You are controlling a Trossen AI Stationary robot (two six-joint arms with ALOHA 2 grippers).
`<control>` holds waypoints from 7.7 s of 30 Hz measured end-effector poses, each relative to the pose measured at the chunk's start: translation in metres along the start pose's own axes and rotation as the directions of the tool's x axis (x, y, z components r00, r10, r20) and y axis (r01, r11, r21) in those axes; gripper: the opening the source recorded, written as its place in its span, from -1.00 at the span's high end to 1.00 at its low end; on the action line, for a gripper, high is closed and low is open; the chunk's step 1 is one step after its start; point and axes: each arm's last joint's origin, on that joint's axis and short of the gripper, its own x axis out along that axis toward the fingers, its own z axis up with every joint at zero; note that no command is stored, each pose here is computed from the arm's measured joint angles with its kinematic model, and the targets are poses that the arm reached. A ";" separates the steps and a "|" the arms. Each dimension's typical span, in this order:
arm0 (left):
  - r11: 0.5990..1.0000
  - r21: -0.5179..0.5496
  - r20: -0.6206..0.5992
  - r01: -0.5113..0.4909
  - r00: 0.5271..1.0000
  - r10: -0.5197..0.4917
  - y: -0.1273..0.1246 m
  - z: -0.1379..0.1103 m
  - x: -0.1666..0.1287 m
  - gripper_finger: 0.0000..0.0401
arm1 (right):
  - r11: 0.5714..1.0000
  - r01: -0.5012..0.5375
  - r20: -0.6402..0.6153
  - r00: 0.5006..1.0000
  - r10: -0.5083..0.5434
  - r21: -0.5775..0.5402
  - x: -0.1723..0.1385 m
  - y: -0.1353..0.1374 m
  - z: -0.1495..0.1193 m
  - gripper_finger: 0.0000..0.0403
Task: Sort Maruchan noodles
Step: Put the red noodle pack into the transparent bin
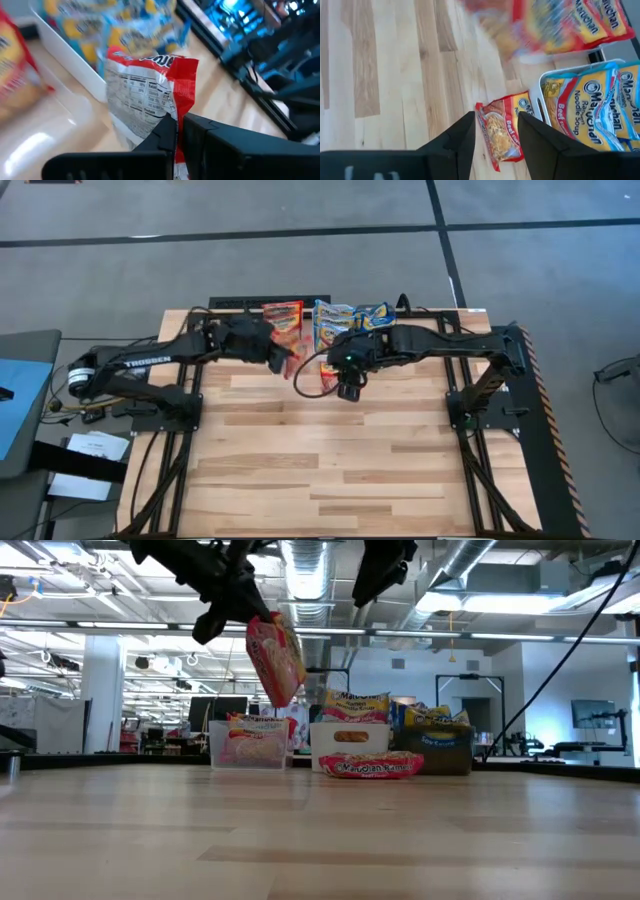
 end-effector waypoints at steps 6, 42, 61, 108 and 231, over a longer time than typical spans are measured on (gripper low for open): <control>0.994 0.073 0.104 -0.084 0.992 0.076 0.024 0.022 -0.015 1.00 | 1.000 0.005 -0.002 1.000 -0.005 -0.009 0.001 -0.003 0.000 0.15; 0.994 0.039 0.085 -0.099 0.992 0.096 0.128 0.018 0.025 1.00 | 0.982 0.085 0.026 0.996 -0.090 0.171 0.008 -0.052 0.005 0.15; 0.990 0.064 -0.028 -0.128 0.991 0.130 0.147 0.004 0.047 0.78 | 0.976 0.084 0.024 0.996 -0.090 0.199 0.008 -0.052 0.004 0.15; 0.967 0.242 0.088 0.084 0.990 -0.108 0.055 0.085 -0.089 0.41 | 0.953 -0.068 -0.282 0.947 0.155 0.296 0.050 -0.053 -0.018 0.15; 0.975 0.173 0.001 -0.141 0.990 0.143 0.057 0.059 -0.113 0.41 | 0.885 -0.099 0.231 0.973 -0.010 0.455 0.106 -0.061 0.039 0.99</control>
